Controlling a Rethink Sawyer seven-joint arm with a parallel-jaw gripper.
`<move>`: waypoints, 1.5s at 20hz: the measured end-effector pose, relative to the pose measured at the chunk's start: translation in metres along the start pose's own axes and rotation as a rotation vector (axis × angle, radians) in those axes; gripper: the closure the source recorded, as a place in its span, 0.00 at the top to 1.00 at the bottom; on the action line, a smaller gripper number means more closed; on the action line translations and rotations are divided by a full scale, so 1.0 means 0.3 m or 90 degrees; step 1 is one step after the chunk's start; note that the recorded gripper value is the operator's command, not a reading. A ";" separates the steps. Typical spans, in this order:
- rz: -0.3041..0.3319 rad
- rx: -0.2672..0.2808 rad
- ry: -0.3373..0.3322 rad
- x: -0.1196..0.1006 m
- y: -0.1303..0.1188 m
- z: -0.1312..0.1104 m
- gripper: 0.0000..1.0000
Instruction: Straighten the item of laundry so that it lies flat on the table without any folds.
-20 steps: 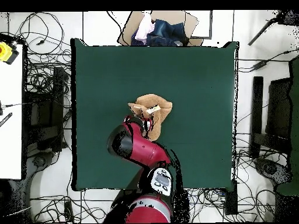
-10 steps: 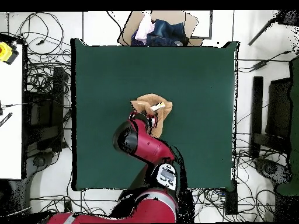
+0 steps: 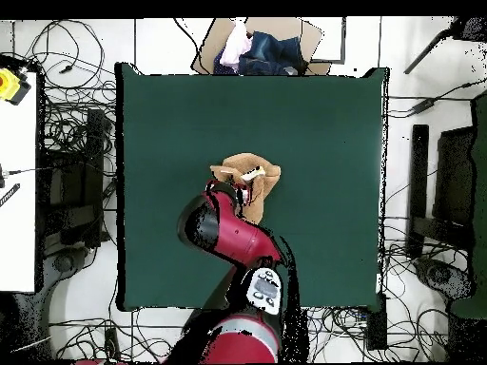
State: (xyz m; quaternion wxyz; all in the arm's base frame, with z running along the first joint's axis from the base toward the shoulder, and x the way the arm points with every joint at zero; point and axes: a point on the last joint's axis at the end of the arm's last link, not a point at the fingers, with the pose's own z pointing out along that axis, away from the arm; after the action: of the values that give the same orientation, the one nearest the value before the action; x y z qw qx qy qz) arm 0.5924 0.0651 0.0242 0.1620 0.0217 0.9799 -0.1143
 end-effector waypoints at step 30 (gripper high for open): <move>-0.020 -0.028 -0.024 -0.286 0.047 -0.138 1.00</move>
State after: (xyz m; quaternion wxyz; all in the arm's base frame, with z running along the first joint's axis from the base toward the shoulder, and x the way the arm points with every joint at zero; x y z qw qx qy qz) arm 0.6619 0.0879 0.0869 0.1787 0.0003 0.9793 -0.0955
